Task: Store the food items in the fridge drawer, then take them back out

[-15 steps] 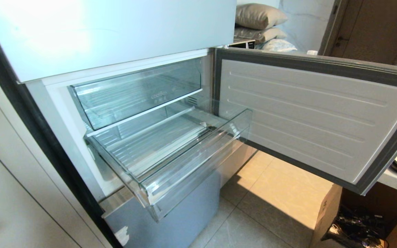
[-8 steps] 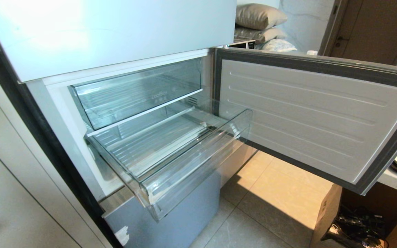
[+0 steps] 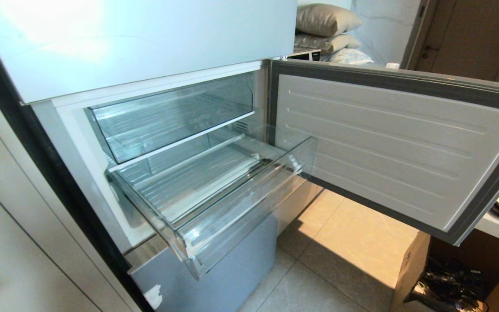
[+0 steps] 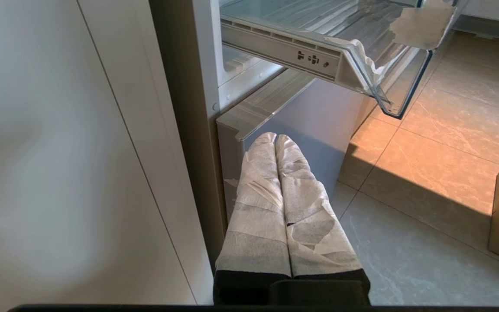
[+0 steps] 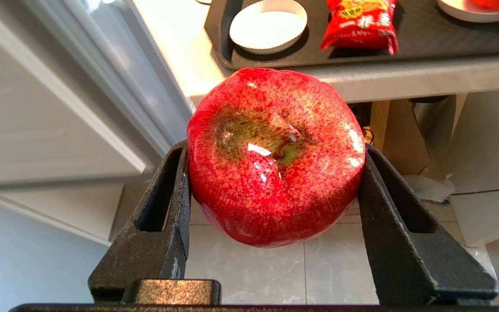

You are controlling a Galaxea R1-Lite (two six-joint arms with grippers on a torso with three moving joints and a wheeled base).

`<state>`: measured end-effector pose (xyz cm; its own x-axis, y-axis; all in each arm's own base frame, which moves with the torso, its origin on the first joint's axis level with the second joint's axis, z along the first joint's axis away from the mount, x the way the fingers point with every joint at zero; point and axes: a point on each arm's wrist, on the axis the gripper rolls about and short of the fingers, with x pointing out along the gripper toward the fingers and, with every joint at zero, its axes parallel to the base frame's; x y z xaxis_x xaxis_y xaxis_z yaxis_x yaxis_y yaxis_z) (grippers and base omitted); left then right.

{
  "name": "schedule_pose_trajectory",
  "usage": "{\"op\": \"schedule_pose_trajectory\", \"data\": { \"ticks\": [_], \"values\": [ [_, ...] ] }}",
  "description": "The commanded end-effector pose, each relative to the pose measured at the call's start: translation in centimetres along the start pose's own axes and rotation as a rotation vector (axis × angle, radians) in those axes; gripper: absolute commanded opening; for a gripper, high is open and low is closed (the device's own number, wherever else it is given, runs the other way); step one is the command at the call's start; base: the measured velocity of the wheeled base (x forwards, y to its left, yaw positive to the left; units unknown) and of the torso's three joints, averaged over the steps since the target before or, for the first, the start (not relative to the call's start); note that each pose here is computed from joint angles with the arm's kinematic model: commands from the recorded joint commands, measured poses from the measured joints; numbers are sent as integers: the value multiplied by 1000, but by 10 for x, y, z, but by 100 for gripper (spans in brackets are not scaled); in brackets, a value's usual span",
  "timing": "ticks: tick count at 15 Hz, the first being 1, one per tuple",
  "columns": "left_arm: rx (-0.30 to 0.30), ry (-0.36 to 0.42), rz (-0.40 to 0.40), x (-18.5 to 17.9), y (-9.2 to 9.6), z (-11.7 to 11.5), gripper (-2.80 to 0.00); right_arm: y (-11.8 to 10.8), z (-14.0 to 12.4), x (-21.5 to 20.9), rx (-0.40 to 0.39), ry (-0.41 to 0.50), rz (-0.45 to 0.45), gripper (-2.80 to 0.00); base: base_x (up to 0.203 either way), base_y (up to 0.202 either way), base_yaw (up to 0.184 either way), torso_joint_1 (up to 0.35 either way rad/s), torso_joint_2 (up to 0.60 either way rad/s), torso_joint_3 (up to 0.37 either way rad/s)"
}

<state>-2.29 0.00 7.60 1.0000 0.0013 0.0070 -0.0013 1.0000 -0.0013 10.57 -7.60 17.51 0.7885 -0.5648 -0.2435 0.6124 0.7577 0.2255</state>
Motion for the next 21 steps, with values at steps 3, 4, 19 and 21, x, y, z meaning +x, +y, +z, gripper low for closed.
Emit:
{"op": "schedule_pose_trajectory", "data": {
  "ticks": [3,4,19,21],
  "values": [
    [0,1,0,0,0,0,-280,-6,-2,56,14,93,-40,-280,0,0,0,0,0,0],
    [0,1,0,0,0,0,-280,-5,3,62,14,84,-38,-280,0,0,0,0,0,0],
    [0,1,0,0,0,0,-280,-11,35,201,15,132,-80,-280,0,0,0,0,0,0],
    [0,1,0,0,0,0,-280,-17,36,218,19,128,-95,-280,0,0,0,0,0,0]
  ]
}}
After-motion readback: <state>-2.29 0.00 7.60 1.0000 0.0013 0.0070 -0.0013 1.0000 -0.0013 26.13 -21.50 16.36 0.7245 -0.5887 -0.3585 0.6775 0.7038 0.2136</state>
